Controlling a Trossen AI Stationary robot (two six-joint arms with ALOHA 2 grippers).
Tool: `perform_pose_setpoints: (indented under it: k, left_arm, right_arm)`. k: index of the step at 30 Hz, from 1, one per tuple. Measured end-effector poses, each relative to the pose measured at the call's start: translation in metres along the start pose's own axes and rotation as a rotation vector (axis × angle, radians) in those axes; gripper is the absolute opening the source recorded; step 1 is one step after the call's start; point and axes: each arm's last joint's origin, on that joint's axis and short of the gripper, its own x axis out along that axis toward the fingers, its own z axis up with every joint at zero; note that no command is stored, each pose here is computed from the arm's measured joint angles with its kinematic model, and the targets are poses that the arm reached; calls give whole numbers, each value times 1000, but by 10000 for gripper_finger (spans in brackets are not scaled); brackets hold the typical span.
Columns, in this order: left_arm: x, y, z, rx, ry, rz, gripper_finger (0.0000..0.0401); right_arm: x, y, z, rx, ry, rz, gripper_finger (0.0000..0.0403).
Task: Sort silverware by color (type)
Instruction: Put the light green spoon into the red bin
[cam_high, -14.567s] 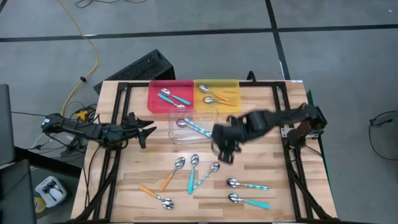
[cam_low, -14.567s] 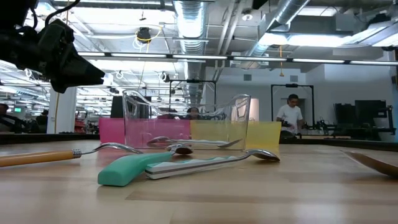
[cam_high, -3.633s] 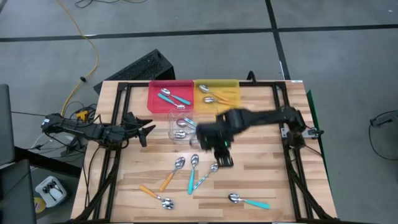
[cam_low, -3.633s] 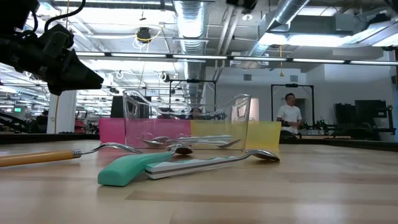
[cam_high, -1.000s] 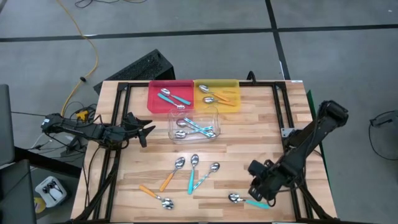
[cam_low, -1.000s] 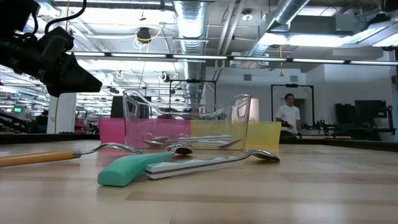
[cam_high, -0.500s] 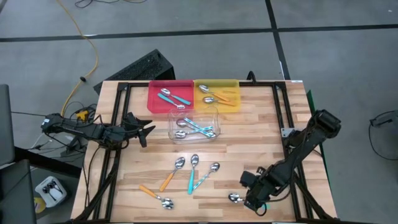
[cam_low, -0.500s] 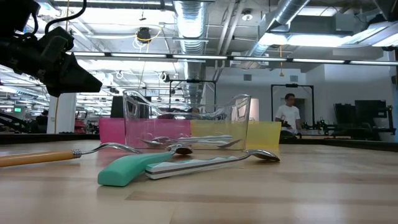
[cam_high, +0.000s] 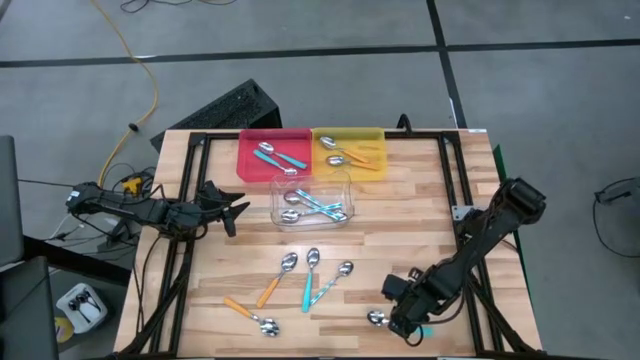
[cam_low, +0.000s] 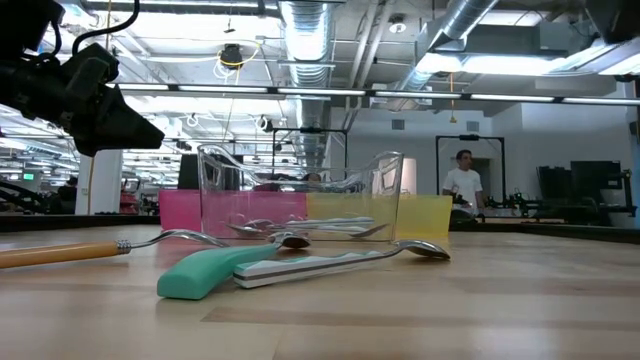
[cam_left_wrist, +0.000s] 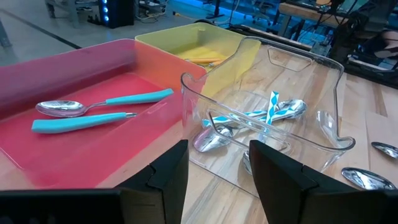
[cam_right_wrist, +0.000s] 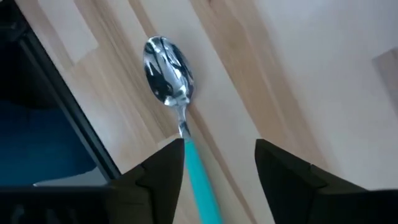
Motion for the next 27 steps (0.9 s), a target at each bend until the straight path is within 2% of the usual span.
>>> perform_pose_setpoints:
  k: [10, 17, 27]
  left_arm:
    - [0, 0, -1, 7, 8, 4, 153]
    - [0, 0, -1, -1, 9, 4, 153]
    - [0, 1, -1, -3, 9, 5, 153]
  right_arm:
    - [28, 7, -9, -28, 72, -12, 244]
    - [27, 10, -12, -35, 33, 8, 244]
    - [57, 14, -18, -85, 65, -33, 244]
